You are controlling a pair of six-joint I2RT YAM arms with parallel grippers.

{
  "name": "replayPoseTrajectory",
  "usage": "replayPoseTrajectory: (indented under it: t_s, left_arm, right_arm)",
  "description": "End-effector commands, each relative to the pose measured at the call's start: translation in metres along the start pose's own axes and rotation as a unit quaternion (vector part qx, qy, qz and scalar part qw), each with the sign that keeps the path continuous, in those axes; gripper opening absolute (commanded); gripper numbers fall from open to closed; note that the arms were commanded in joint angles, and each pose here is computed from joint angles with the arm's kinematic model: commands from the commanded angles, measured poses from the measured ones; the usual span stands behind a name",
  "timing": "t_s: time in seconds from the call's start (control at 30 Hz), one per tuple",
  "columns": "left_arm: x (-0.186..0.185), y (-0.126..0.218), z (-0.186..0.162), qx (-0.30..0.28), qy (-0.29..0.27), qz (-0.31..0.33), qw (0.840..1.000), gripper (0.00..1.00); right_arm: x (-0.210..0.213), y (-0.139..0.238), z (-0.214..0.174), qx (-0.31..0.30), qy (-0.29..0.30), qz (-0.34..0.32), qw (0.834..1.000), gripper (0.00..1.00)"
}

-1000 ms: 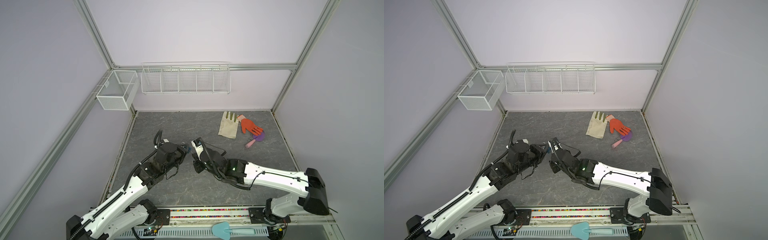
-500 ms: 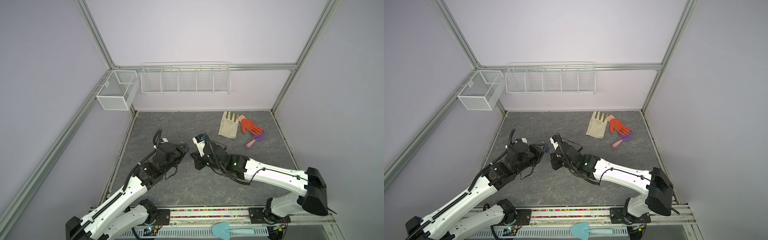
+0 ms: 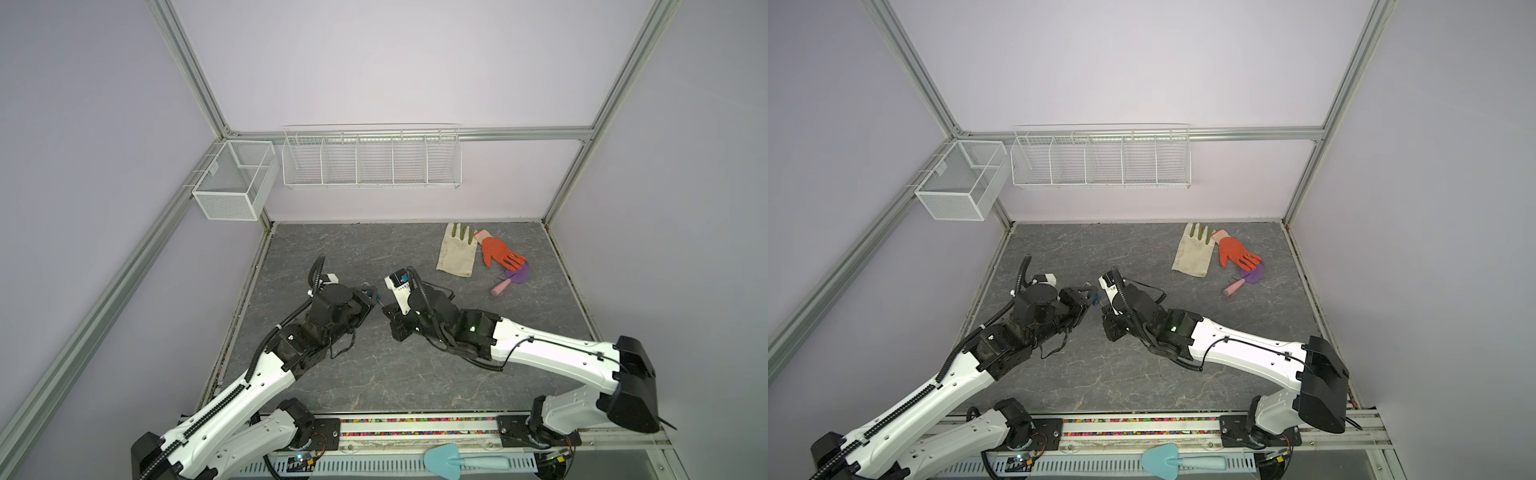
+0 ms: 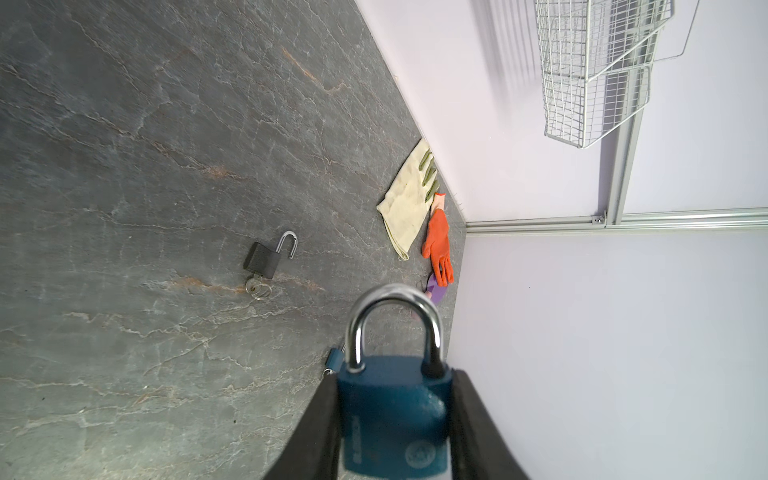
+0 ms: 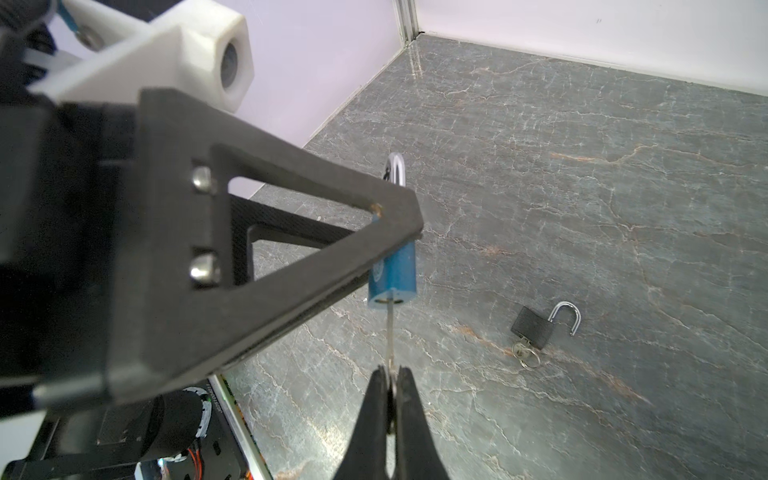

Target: Unlock with the key

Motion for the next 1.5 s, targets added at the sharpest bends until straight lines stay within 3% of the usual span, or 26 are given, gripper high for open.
replayPoseTrajectory:
  t_s: [0.0,0.07,0.17,0.33,0.5,0.6,0.8,0.87,0.93,1.27,1.47]
  left_arm:
    - [-0.017,0.005,-0.016,0.053,-0.016,-0.03,0.998,0.04]
    - [-0.014,0.003,-0.018,0.059,-0.016,-0.03,0.998,0.04]
    - [-0.012,0.0,-0.02,0.065,-0.015,-0.031,0.997,0.04]
    - [-0.015,0.003,-0.018,0.057,-0.009,-0.029,0.998,0.04]
    - [-0.019,0.006,-0.014,0.046,-0.005,-0.02,0.999,0.04]
    - [-0.022,0.003,-0.016,0.051,-0.006,-0.029,0.998,0.04]
    - [-0.026,0.0,-0.025,0.072,-0.011,-0.048,0.996,0.04]
    - [-0.025,0.0,-0.024,0.07,-0.014,-0.049,0.996,0.04]
    - [-0.025,0.002,-0.023,0.068,-0.014,-0.056,0.996,0.04]
    - [-0.022,0.009,-0.014,0.034,0.0,-0.038,0.999,0.04]
    - [-0.018,0.016,-0.005,-0.003,0.017,-0.026,1.0,0.04]
  right_arm:
    - [0.018,0.014,0.037,-0.08,-0.064,0.091,0.991,0.06]
    - [0.015,0.016,0.039,-0.089,-0.081,0.101,0.988,0.06]
    - [0.014,0.016,0.039,-0.084,-0.057,0.075,0.992,0.07]
    - [0.018,0.016,0.035,-0.073,0.048,-0.018,0.996,0.07]
    - [0.015,0.013,0.03,-0.052,0.107,-0.079,0.99,0.07]
    - [0.014,0.013,0.031,-0.054,0.097,-0.065,0.992,0.06]
    - [0.026,0.013,0.045,-0.076,0.001,0.079,0.994,0.07]
    - [0.025,0.015,0.048,-0.081,-0.024,0.093,0.992,0.06]
    - [0.019,0.018,0.05,-0.084,-0.028,0.08,0.993,0.06]
    - [0.01,0.024,0.039,-0.055,0.094,-0.051,0.993,0.07]
    - [0.011,0.028,0.039,-0.052,0.097,-0.059,0.992,0.07]
Point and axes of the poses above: each gripper's point midway between its finger pads, its own y axis back along the fingers, its own x axis along the line the jaws close on, z = x × y, the point moved 6 cm from there along y, back along the fingers, and after that the axes turned 8 degrees about y, right-handed, at the moved point
